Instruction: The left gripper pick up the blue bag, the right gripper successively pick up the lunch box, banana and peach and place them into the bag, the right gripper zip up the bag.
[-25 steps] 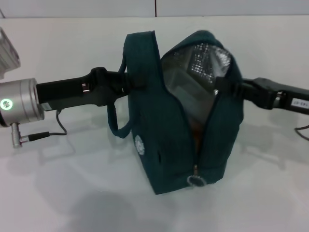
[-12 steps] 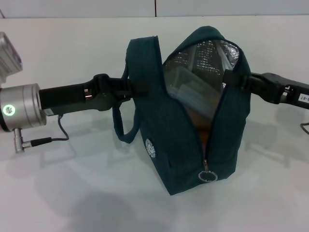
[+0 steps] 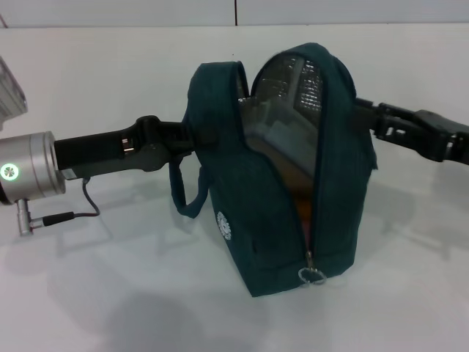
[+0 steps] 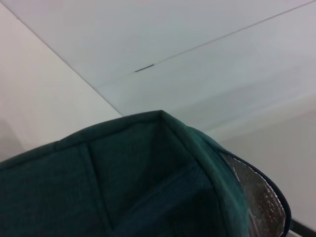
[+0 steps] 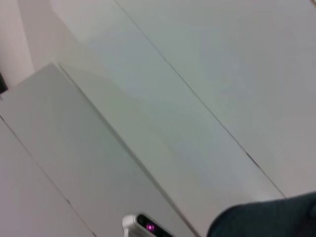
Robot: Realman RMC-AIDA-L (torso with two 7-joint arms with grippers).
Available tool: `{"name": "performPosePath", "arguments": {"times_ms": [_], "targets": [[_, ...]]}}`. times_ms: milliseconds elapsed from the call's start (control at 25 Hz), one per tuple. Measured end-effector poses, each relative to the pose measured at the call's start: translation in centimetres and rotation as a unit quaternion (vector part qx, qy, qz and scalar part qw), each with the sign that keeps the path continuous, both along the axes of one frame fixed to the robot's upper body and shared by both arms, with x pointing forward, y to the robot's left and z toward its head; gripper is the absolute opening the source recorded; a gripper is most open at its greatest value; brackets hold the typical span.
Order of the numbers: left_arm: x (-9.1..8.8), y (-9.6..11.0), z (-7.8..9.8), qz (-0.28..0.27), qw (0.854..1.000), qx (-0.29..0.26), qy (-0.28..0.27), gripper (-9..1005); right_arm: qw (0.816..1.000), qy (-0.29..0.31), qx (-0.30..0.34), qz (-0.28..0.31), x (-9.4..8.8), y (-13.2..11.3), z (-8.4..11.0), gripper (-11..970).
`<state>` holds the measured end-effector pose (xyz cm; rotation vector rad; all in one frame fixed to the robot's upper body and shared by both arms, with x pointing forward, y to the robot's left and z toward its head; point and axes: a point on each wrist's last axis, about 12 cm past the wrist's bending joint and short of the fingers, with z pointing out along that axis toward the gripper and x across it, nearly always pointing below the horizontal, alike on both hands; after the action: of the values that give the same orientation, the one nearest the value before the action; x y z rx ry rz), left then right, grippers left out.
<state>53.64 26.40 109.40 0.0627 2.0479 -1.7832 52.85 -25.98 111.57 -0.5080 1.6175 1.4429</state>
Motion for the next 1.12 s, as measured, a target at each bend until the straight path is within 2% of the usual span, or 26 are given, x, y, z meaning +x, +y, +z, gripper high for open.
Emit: {"name": "performPosePath", "arguments": {"times_ms": [240,440,600,640,680,840,1000,1120], "targets": [[0.0,0.4,0.0,0.003,1.000,0.003,0.000,42,0.997,-0.066,0.024,-0.031,-1.5,-2.3,-0.1,503],[-0.1,0.4,0.0,0.002,1.000,0.006,0.001,42,0.994,-0.107,0.014,-0.030,-4.3,-3.7,-1.2,690],[-0.3,0.6,-0.3,0.001,1.000,0.014,0.006,42,0.993,-0.119,-0.015,0.005,-7.0,-3.6,-3.3,710],[-0.3,0.7,-0.3,0.001,1.000,0.014,0.007,42,0.993,-0.119,-0.015,0.005,-7.0,-3.6,-3.3,709],[-0.4,0.7,-0.4,0.001,1.000,0.015,0.009,42,0.989,-0.145,-0.031,0.022,-8.6,-3.3,-4.8,709],[-0.5,0.7,-0.5,-0.002,1.000,0.018,0.012,42,0.983,-0.174,-0.057,0.019,-10.7,-3.2,-6.6,709],[-0.7,0.5,-0.7,-0.007,1.000,0.019,0.016,43,0.981,-0.178,-0.083,0.009,-11.8,-3.1,-8.0,708],[-0.6,0.3,-0.7,-0.010,1.000,0.018,0.016,43,0.981,-0.163,-0.106,0.018,-11.6,-2.5,-8.9,707]]}}
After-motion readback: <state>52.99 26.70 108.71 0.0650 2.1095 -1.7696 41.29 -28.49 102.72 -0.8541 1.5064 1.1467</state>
